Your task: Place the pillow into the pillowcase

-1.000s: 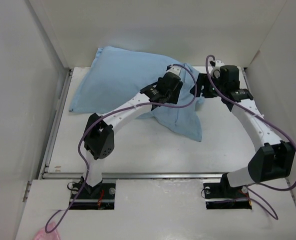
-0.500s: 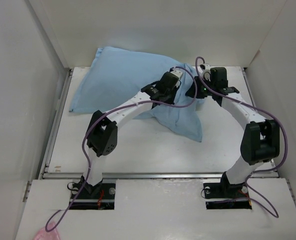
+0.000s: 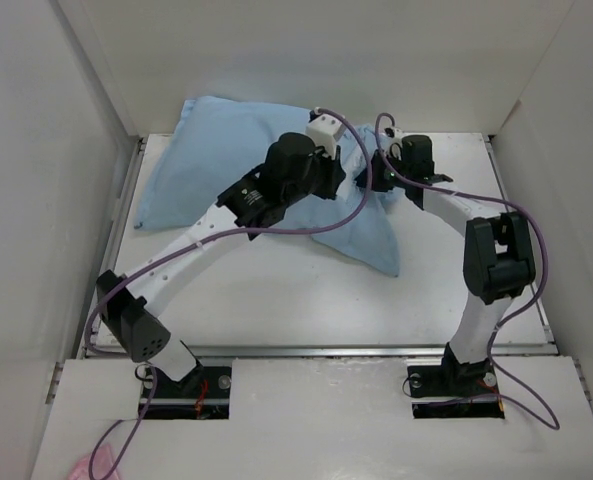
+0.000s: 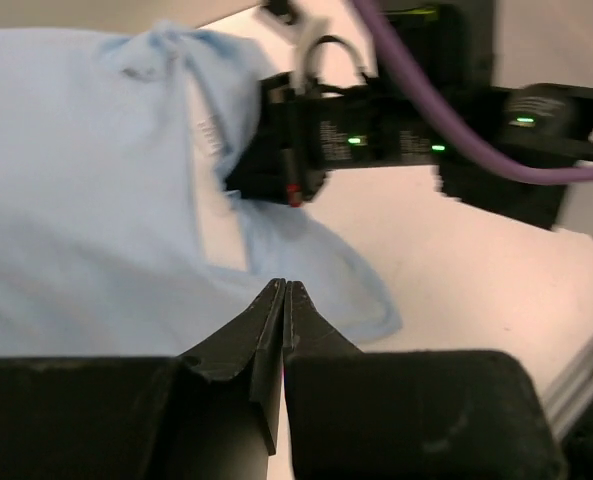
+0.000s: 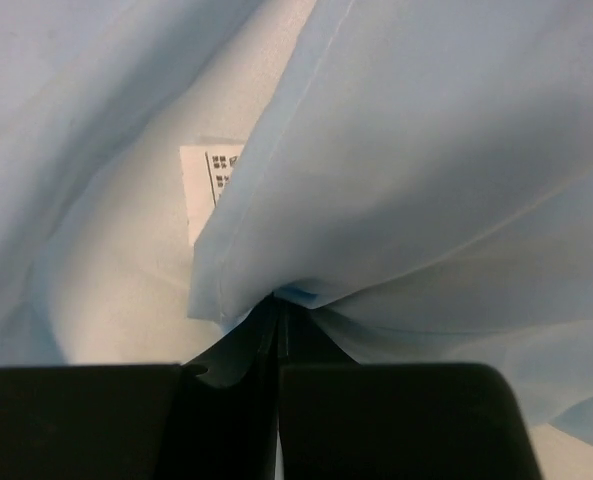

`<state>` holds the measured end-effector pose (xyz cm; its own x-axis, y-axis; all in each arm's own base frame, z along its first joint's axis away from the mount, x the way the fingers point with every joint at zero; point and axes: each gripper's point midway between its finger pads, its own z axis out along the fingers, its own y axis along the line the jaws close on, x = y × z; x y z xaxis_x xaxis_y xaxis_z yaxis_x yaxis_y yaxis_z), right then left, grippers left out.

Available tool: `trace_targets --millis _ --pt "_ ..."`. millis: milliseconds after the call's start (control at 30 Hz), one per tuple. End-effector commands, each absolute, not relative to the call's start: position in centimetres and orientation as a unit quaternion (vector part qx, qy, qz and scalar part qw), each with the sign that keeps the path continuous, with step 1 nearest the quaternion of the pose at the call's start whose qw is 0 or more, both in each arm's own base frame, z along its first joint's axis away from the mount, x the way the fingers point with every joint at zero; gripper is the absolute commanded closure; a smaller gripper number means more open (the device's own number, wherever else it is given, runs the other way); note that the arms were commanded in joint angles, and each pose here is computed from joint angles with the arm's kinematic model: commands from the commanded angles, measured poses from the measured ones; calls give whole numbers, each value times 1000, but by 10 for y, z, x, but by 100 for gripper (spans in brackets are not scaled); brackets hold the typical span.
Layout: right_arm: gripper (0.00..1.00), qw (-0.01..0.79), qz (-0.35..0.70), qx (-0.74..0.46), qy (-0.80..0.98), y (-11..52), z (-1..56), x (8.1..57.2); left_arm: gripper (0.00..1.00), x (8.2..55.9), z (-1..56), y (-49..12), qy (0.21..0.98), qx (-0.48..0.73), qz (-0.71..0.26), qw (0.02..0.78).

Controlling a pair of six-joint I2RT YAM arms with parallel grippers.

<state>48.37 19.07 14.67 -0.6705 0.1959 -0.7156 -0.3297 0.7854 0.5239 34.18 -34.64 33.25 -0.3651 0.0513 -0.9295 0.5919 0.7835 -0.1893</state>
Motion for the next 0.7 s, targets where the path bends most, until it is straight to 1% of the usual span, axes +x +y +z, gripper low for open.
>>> trace_targets --millis 0,33,67,133,167,200,233,267,300,333,367,400,433,467,500,533,567,600,633,667 --pt "100 443 404 -90 795 236 193 490 100 309 322 -367 774 250 -301 497" --pt "100 436 423 -110 786 247 195 482 100 308 321 -371 770 251 -313 497" --pt "97 448 437 -123 771 254 211 478 100 305 309 -374 775 258 -315 483" --pt "85 460 458 -146 746 259 233 471 100 309 283 -378 796 258 -302 457" --pt "76 464 465 -157 737 261 243 467 100 314 276 -372 809 248 -287 450" --pt "69 468 465 -159 735 259 261 459 82 326 286 -362 813 223 -270 465" --pt "63 476 452 -178 734 256 266 454 63 335 285 -355 821 205 -258 466" --pt "52 494 421 -166 742 246 272 458 23 353 290 -330 830 168 -236 476" --pt "46 493 397 -158 758 236 281 448 0 366 299 -315 830 140 -224 492" --pt "38 501 368 -153 768 227 281 448 0 378 311 -296 826 116 -211 509" --pt "28 502 345 -133 782 217 280 448 0 396 326 -261 823 69 -197 529" --pt "12 521 301 -91 793 190 286 460 0 406 334 -242 817 46 -184 544" --pt "6 496 276 -65 821 174 271 457 0 416 342 -218 812 13 -164 559" --pt "0 487 251 -24 836 150 269 461 0 434 359 -183 802 -23 -147 578" --pt "0 493 250 -7 833 140 276 466 0 440 356 -166 806 -36 -137 575" --pt "0 463 247 12 851 134 255 469 0 449 372 -148 795 -54 -131 590" --pt "0 456 249 20 854 135 252 472 0 456 374 -132 795 -69 -119 591" --pt "0 455 247 24 855 131 249 477 0 474 366 -101 799 -93 -92 587" --pt "0 458 257 23 851 135 256 483 0 480 362 -86 804 -106 -79 580" --pt "0 444 265 25 856 139 245 489 0 489 379 -71 794 -112 -68 594"
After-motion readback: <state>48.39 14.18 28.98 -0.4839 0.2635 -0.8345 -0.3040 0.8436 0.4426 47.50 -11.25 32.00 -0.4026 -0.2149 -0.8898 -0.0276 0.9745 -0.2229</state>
